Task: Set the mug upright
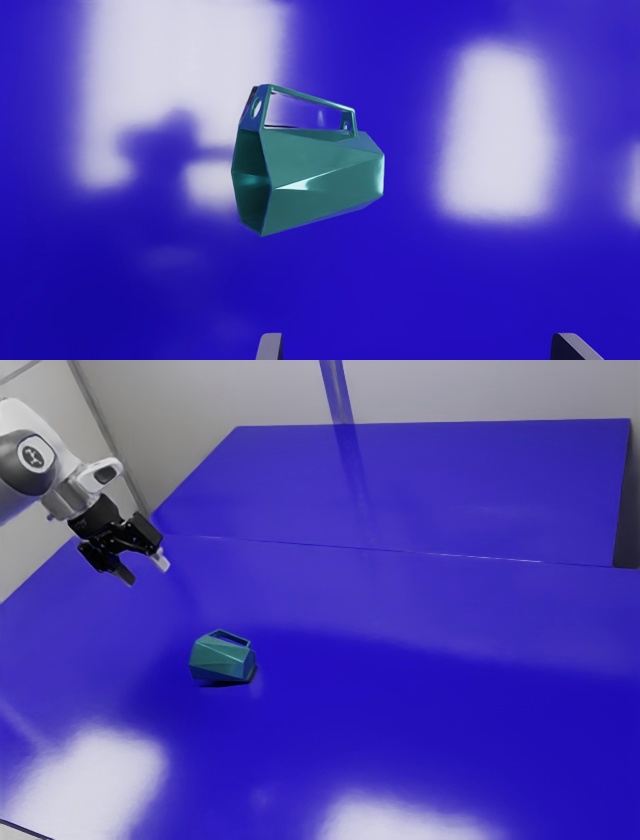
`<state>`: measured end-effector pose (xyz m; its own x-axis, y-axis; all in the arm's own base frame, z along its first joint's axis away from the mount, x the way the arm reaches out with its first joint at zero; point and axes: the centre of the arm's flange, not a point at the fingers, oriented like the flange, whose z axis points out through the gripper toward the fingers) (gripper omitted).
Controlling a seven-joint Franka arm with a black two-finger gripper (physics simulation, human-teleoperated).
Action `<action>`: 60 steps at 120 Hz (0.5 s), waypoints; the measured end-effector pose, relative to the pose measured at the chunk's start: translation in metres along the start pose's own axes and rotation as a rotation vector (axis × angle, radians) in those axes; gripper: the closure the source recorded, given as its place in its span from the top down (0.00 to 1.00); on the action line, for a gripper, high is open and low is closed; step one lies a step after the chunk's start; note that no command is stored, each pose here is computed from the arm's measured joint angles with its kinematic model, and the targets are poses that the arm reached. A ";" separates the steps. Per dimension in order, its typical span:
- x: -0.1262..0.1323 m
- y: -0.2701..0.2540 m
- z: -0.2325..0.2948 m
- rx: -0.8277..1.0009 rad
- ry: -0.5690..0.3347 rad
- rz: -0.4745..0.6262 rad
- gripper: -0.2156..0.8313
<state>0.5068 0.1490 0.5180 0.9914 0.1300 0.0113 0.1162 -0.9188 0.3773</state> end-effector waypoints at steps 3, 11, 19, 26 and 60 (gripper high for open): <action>0.000 -0.004 0.005 -0.018 0.009 0.005 0.77; -0.002 -0.014 0.012 -0.055 0.035 0.017 0.77; -0.005 -0.027 0.022 -0.094 0.056 0.020 0.77; -0.008 -0.037 0.033 -0.130 0.074 0.019 0.77; -0.029 -0.082 0.079 -0.258 0.126 0.002 0.77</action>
<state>0.4733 0.1913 0.4131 0.9746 0.1884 0.1208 0.0794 -0.7959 0.6002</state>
